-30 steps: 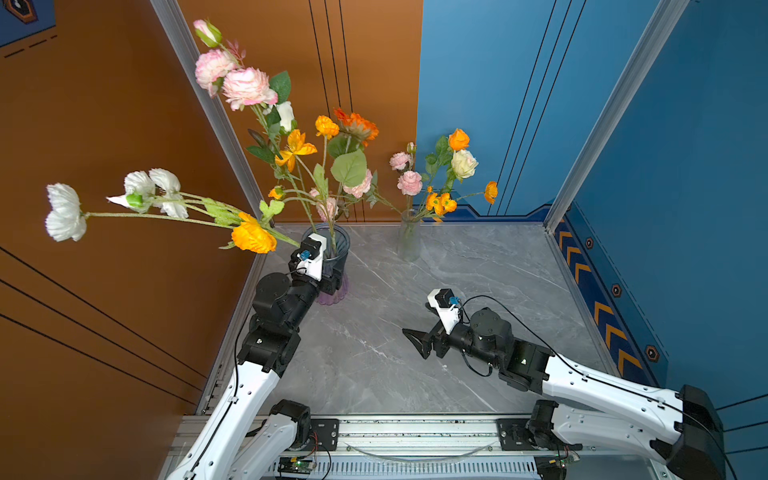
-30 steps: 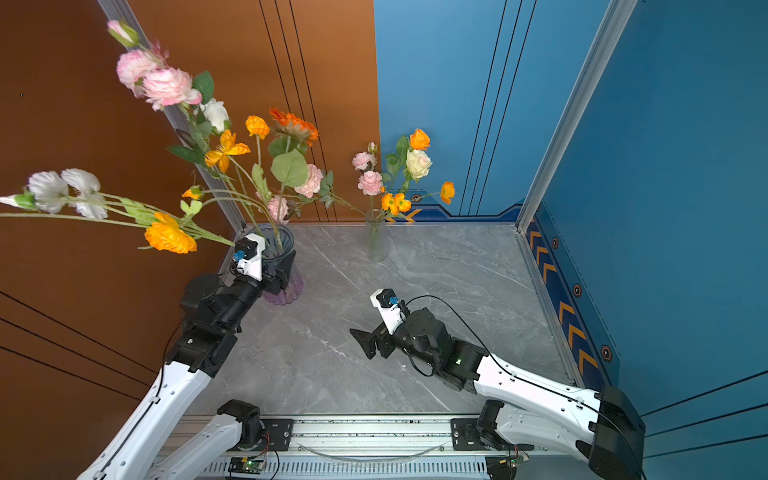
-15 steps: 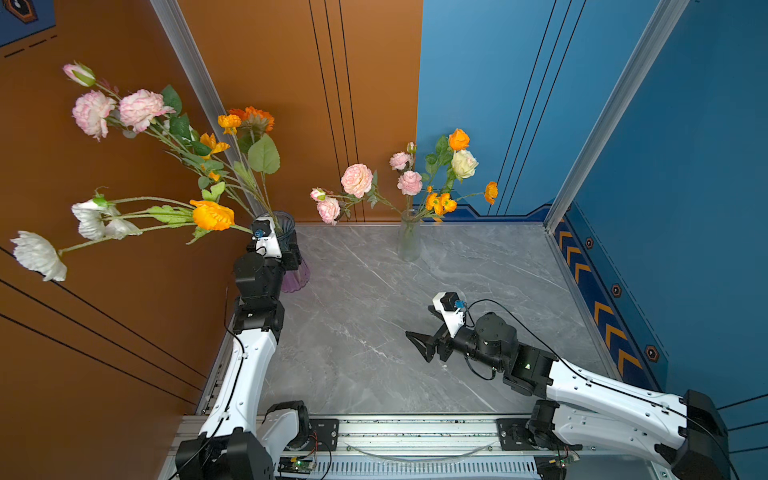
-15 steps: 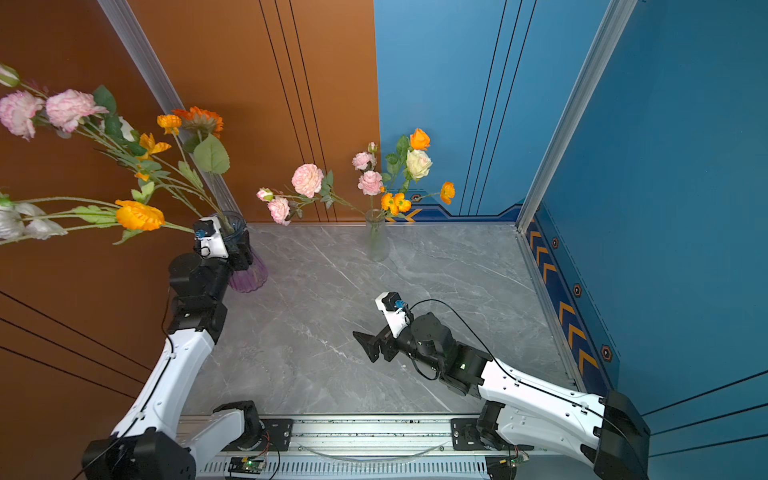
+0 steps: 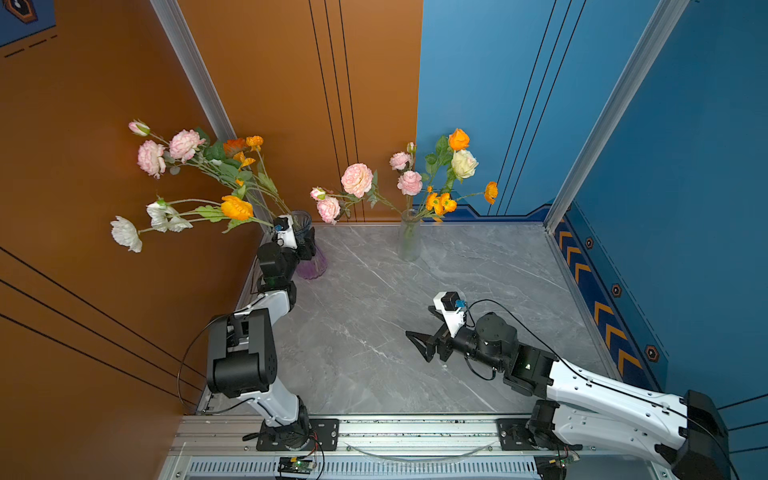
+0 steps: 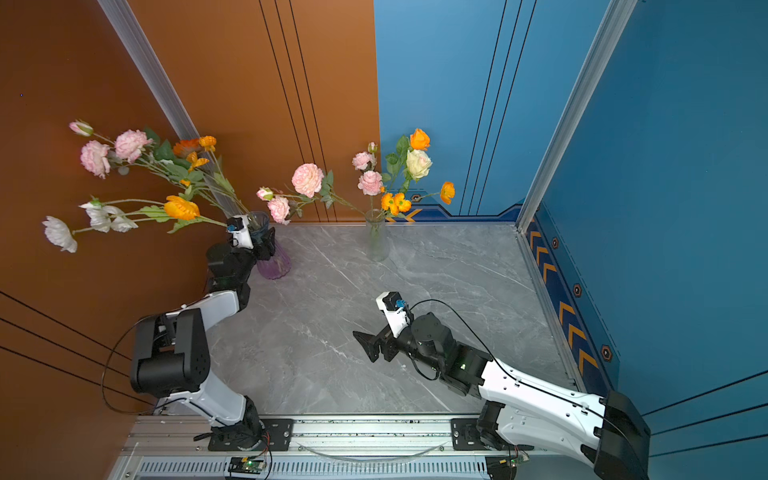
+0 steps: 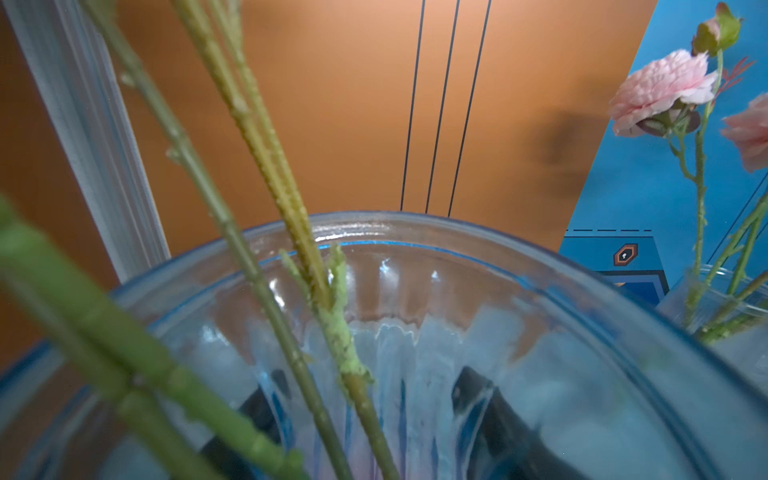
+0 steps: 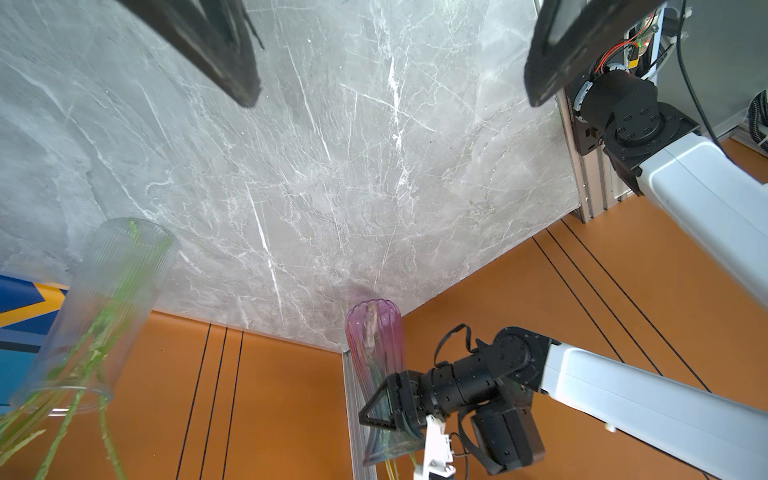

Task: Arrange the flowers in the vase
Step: 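Lower the purple vase onto the table near the back wall with the left gripper, then open the left gripper and draw it back from the vase while the right arm retracts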

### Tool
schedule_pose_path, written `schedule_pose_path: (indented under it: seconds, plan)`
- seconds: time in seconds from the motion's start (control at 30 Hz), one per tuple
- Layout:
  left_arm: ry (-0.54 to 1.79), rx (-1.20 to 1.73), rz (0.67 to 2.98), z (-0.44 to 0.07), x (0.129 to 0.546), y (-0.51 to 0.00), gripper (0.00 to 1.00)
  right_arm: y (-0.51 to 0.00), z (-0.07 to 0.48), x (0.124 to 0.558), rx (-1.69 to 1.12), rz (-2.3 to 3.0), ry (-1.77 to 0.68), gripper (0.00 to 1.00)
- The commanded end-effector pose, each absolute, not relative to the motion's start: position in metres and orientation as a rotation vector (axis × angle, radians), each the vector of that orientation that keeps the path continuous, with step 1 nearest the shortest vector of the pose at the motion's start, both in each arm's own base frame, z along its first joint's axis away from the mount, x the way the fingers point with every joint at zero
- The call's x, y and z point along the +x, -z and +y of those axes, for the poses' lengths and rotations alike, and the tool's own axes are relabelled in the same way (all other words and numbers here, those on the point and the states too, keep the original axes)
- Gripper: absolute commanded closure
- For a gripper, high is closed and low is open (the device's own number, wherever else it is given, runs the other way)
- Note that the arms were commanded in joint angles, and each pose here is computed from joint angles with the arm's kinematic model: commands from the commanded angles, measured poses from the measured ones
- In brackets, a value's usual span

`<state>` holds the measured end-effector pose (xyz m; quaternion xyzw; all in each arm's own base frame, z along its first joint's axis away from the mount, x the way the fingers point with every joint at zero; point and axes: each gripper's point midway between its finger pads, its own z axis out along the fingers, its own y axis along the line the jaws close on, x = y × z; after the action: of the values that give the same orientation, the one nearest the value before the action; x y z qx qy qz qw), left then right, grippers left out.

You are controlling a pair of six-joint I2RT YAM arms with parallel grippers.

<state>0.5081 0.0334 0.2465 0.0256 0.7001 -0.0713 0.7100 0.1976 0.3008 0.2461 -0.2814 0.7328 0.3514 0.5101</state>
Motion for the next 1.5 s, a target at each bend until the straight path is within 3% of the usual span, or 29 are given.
schedule_pose_path:
  seconds: [0.0, 0.37, 0.8, 0.9, 1.03, 1.13, 1.2, 1.47]
  plan:
    - [0.155, 0.257, 1.177, 0.001, 0.507, -0.348, 0.70, -0.229, 0.297, 0.201, -0.664, 1.816, -0.829, 0.00]
    - [0.152, 0.307, 1.173, -0.025, 0.559, -0.306, 0.71, -0.210, 0.290, 0.236, -0.604, 1.869, -0.850, 0.00]
    - [0.171, 0.341, 1.210, -0.040, 0.591, -0.268, 0.68, -0.195, 0.292, 0.257, -0.587, 1.907, -0.883, 0.00]
    - [0.181, 0.341, 1.217, -0.044, 0.596, -0.263, 0.59, -0.192, 0.289, 0.258, -0.579, 1.915, -0.882, 0.00]
    - [0.174, 0.312, 1.235, -0.045, 0.596, -0.257, 0.33, -0.193, 0.287, 0.259, -0.574, 1.916, -0.884, 0.00]
    - [0.171, 0.294, 1.246, -0.044, 0.596, -0.253, 0.19, -0.192, 0.287, 0.260, -0.573, 1.917, -0.886, 0.00]
    - [0.160, 0.276, 1.260, -0.040, 0.597, -0.249, 0.01, -0.193, 0.288, 0.259, -0.577, 1.916, -0.893, 0.00]
    - [0.158, 0.258, 1.298, -0.036, 0.589, -0.236, 0.02, -0.201, 0.286, 0.256, -0.566, 1.906, -0.907, 0.00]
